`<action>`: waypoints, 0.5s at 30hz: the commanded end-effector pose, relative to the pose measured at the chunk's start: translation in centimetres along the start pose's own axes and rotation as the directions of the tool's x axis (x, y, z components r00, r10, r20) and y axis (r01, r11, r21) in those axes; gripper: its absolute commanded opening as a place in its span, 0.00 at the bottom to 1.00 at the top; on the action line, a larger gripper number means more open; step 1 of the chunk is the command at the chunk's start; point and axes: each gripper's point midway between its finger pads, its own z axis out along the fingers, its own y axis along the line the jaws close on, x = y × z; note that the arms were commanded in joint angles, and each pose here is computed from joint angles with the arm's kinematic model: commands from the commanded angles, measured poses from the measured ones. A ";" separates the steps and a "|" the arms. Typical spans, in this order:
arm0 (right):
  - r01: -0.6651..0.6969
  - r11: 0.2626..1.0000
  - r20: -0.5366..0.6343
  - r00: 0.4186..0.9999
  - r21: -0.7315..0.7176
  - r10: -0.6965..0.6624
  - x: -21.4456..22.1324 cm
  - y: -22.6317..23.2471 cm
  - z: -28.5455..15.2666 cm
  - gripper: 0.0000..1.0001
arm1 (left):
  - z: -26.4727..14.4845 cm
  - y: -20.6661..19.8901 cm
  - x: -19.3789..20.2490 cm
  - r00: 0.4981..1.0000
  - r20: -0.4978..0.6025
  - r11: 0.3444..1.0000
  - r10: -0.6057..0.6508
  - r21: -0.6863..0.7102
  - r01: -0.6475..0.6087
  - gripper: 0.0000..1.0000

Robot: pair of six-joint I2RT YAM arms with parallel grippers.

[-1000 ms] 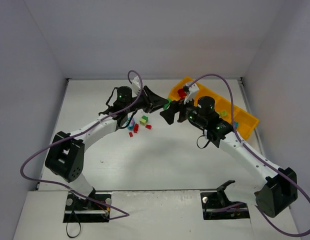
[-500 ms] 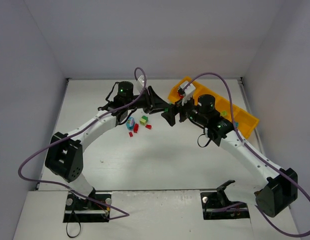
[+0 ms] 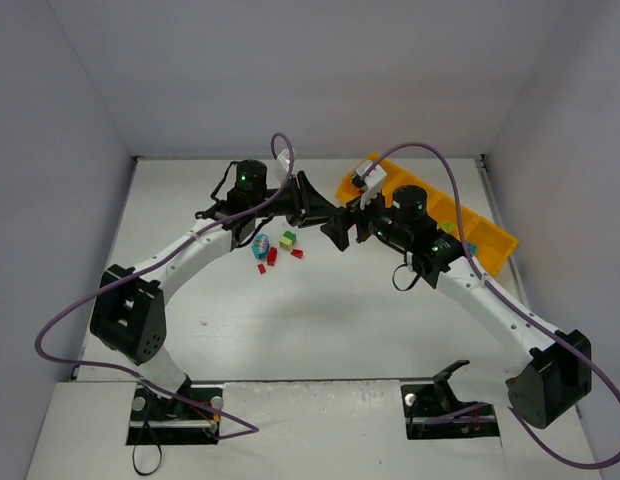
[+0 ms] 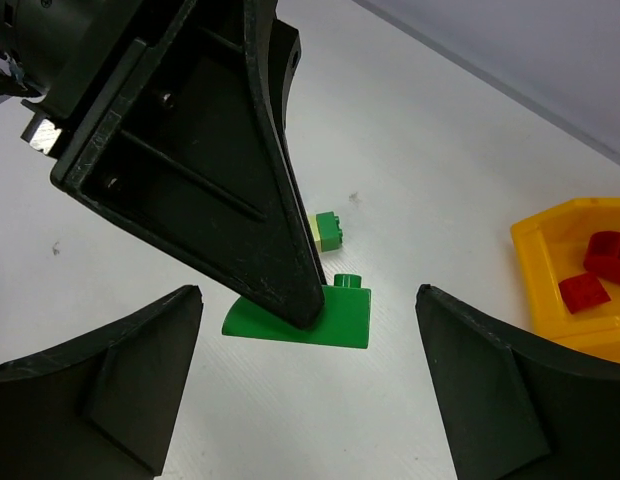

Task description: Sort the legos into containers by color

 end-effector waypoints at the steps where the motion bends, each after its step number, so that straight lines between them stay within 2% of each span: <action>1: 0.041 0.999 0.103 0.994 -0.029 -0.038 -3.7 0.7 0.0 0.84 | -1.5 -5.4 -1.2 0.992 0.047 0.986 0.119 0.111 -0.124 0.00; 3: 0.041 0.999 0.102 0.994 -0.025 -0.038 -3.6 0.7 0.1 0.81 | -1.6 -5.4 -1.3 0.992 0.050 0.986 0.118 0.111 -0.123 0.00; 9: 0.047 0.999 0.122 0.991 -0.012 -0.045 -4.0 0.6 0.1 0.63 | -1.5 -5.2 -1.1 0.993 0.043 0.987 0.114 0.109 -0.118 0.00; 12: 0.046 0.999 0.115 0.992 -0.016 -0.044 -3.7 0.6 0.2 0.47 | -1.4 -5.1 -1.1 0.993 0.042 0.988 0.110 0.107 -0.114 0.00; 13: 0.045 0.999 0.111 0.993 -0.016 -0.043 -3.5 0.6 0.2 0.35 | -1.5 -5.2 -1.1 0.993 0.042 0.987 0.111 0.108 -0.115 0.00; 15: 0.041 0.999 0.105 0.994 -0.012 -0.039 -3.2 0.6 0.2 0.24 | -1.5 -5.3 -1.1 0.993 0.042 0.987 0.114 0.110 -0.118 0.00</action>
